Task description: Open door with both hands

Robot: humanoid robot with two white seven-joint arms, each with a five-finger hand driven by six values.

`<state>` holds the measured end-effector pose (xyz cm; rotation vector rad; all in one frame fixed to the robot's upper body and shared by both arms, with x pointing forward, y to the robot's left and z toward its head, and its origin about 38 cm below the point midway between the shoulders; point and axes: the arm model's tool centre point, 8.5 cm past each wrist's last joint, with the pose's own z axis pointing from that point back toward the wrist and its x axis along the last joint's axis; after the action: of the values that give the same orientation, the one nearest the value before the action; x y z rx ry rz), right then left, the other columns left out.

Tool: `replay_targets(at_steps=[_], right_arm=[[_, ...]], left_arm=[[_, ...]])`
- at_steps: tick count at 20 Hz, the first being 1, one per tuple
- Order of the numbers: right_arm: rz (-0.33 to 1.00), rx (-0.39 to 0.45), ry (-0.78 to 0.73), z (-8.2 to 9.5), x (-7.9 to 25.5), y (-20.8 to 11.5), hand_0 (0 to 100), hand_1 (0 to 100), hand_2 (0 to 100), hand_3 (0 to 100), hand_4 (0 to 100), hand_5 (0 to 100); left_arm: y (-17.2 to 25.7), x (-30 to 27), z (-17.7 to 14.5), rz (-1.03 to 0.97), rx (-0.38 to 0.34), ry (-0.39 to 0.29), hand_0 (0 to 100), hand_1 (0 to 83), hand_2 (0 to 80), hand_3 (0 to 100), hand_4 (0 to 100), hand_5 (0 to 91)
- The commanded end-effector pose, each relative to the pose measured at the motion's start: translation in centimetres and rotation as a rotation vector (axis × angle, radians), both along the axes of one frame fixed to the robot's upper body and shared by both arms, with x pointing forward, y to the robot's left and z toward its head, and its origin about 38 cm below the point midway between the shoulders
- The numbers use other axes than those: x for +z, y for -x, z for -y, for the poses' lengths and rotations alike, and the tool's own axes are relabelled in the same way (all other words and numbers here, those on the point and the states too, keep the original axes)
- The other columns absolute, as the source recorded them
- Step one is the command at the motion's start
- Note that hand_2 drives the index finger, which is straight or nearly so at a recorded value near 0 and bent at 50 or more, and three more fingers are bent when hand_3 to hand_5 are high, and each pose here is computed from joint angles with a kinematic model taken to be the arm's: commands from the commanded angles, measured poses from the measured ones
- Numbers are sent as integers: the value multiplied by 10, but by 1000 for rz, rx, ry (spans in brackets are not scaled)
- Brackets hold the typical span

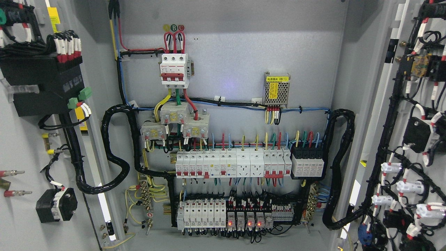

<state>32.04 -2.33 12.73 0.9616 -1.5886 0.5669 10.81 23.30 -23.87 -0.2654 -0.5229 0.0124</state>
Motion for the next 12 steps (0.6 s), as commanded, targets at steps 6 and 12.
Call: replay_targets(at_steps=[6,12], right_arm=[[26,-404,19,140,-50,39,0,500,40,0,0,0],[144,-503,5,176,-6,73,0,500,40,0,0,0]], left_arm=[[-112,179,49,730,-235,231,120,556,0,0,0,0],[-126,255,47,959,-356,242,120,556,0,0,0,0]])
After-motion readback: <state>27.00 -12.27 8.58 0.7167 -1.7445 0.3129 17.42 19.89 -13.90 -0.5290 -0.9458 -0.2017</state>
